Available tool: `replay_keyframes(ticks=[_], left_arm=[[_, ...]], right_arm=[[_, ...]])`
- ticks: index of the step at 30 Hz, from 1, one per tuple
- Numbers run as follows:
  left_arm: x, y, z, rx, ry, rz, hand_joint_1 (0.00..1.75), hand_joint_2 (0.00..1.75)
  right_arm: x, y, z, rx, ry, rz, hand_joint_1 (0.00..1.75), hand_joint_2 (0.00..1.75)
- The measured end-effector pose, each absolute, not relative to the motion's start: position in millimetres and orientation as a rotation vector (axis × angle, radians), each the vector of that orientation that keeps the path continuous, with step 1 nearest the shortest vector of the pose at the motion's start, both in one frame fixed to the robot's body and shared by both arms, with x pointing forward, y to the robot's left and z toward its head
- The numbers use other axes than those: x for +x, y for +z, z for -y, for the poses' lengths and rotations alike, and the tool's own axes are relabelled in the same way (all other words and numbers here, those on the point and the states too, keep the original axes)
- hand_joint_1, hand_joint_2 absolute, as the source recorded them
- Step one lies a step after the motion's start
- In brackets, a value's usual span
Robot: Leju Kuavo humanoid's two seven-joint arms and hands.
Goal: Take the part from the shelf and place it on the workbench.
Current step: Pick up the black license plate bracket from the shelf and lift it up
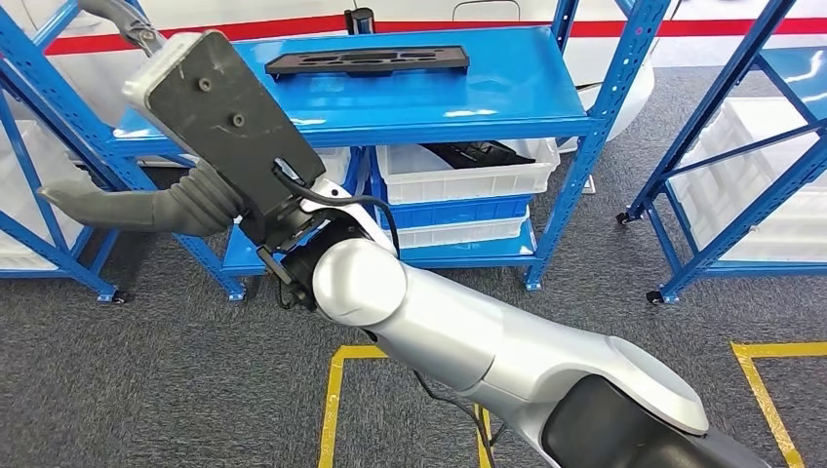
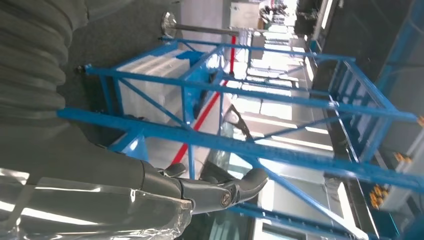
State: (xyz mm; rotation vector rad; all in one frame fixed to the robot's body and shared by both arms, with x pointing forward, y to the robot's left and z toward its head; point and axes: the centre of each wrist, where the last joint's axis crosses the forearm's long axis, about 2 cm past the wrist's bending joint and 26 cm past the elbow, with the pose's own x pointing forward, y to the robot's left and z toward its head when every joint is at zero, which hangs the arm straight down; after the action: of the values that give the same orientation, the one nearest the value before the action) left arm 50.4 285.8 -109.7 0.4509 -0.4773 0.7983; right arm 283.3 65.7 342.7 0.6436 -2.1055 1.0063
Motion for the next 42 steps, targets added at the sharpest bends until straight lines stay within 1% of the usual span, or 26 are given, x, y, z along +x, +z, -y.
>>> replay_keyframes(ticks=[6, 14, 26, 33, 42], left_arm=[[47.7, -110.3, -289.2, 0.436, 0.790, 0.520, 0.00, 0.00], [46.6, -110.5, -294.9, 0.444, 0.786, 0.531, 0.00, 0.00], [44.3, -111.1, -287.1, 0.362, 0.817, 0.555, 0.00, 0.00], [51.1, -110.3, -286.9, 0.349, 0.832, 0.565, 0.00, 0.00], [45.2, -111.1, -286.6, 0.332, 0.828, 0.562, 0.00, 0.00]], right_arm=[[297.8, 330.2, -61.9, 0.580, 0.987, 2.084, 0.00, 1.75], [304.6, 327.3, -59.8, 0.548, 0.979, 2.081, 0.00, 1.75], [317.8, 318.8, -53.0, 0.459, 0.963, 2.085, 0.00, 1.75], [322.0, 320.7, -52.5, 0.444, 0.946, 2.093, 0.00, 1.75], [327.7, 310.6, -48.2, 0.391, 0.952, 2.094, 0.00, 1.75]])
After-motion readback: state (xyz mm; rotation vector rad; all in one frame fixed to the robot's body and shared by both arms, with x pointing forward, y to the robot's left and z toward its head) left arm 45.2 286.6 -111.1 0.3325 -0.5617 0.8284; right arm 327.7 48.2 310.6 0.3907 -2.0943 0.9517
